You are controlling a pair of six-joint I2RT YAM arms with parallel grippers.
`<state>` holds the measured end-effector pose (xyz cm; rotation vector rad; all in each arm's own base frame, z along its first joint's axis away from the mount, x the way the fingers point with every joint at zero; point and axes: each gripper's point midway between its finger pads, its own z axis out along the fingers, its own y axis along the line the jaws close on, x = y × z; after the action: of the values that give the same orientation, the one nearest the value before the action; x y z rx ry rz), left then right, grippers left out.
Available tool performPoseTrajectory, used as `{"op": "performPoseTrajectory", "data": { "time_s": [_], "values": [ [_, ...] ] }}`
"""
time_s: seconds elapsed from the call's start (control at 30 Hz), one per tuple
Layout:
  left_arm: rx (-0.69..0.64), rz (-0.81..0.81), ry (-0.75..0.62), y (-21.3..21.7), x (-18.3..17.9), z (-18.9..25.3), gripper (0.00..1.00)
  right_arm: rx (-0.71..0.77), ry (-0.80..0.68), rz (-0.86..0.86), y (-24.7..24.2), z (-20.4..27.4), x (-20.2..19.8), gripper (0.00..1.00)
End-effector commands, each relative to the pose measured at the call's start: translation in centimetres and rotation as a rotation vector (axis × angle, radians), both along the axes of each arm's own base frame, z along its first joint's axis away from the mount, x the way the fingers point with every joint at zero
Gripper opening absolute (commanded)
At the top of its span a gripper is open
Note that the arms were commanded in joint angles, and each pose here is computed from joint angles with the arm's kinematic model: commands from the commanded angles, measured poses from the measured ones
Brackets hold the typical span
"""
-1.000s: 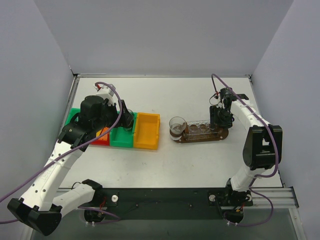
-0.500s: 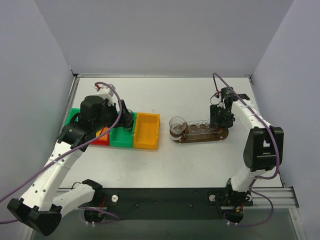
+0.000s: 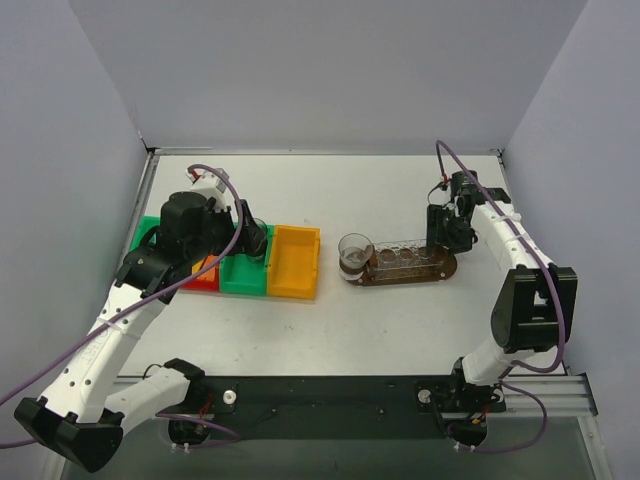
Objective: Prepare toiletry sets of a toothbrush and toothpaste on the tray
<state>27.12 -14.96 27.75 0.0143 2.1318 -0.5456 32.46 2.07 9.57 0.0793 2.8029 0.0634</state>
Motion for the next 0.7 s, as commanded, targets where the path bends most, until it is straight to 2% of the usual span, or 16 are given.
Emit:
{"op": "performPoseTrajectory", "data": {
  "time_s": [0.0, 0.27, 0.4, 0.67],
  "values": [
    [0.017, 0.078, -0.006, 1.4, 0.4, 0.3, 0.8, 0.012, -0.059, 0.003, 0.0, 2.8, 0.0, 0.51],
    [0.051, 0.193, 0.069, 3.3, 0.3, -1.2, 0.8, 0.033, -0.137, 0.011, 0.3, 5.6, 0.7, 0.52],
    [0.059, 0.275, 0.144, 4.5, 0.8, -2.7, 0.8, 0.059, -0.205, 0.026, 0.9, 8.5, 1.1, 0.51],
    [0.078, 0.267, 0.212, 4.5, 3.6, -4.9, 0.8, 0.051, -0.34, 0.023, 0.7, 14.2, 0.8, 0.48]
  ]
}}
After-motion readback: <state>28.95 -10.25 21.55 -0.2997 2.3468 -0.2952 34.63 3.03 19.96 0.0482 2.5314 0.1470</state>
